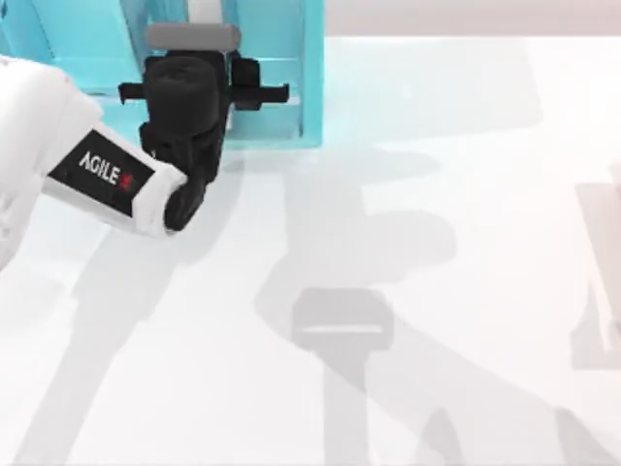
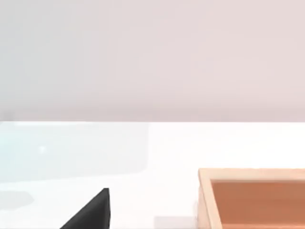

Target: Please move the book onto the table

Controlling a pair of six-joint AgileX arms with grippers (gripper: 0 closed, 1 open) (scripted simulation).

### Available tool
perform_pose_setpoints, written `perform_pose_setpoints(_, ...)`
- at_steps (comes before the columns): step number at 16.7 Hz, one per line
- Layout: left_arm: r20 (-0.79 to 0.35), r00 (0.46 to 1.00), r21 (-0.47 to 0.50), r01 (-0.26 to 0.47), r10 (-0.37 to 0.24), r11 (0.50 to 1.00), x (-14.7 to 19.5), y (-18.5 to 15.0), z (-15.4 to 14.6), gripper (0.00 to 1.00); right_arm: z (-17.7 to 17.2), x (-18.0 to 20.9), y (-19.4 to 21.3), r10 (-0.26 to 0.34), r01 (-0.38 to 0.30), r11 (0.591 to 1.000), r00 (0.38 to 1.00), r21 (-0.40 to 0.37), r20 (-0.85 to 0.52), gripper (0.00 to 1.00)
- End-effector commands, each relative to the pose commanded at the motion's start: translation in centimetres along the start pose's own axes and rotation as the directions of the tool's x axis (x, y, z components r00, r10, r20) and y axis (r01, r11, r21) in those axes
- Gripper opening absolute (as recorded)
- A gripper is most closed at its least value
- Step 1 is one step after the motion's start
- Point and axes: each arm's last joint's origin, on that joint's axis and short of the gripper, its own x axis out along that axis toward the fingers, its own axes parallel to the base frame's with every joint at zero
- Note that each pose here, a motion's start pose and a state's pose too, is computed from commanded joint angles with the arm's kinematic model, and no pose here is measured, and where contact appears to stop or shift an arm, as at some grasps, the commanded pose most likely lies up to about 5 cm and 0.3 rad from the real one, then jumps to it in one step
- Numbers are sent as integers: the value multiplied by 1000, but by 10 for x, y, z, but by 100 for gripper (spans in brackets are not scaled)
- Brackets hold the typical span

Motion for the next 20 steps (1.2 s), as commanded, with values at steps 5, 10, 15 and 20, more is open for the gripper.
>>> perform_pose_setpoints(5, 6, 1000, -11, -3, 3, 1000, -56, -14, 75, 0, 0, 0, 0, 0, 0, 1000, 1000, 0, 0, 100)
perform_pose_setpoints(10, 42, 999, -25, 0, 2, 1000, -147, -10, 149, 0, 0, 0, 0, 0, 0, 1000, 1000, 0, 0, 100)
perform_pose_setpoints(15, 16, 1000, -4, -1, 1, 1000, -205, -1, 161, 0, 0, 0, 0, 0, 0, 1000, 1000, 0, 0, 100)
perform_pose_setpoints(20, 9, 1000, 2, -2, 2, 1000, -210, 0, 160, 0, 0, 0, 0, 0, 0, 1000, 1000, 0, 0, 100)
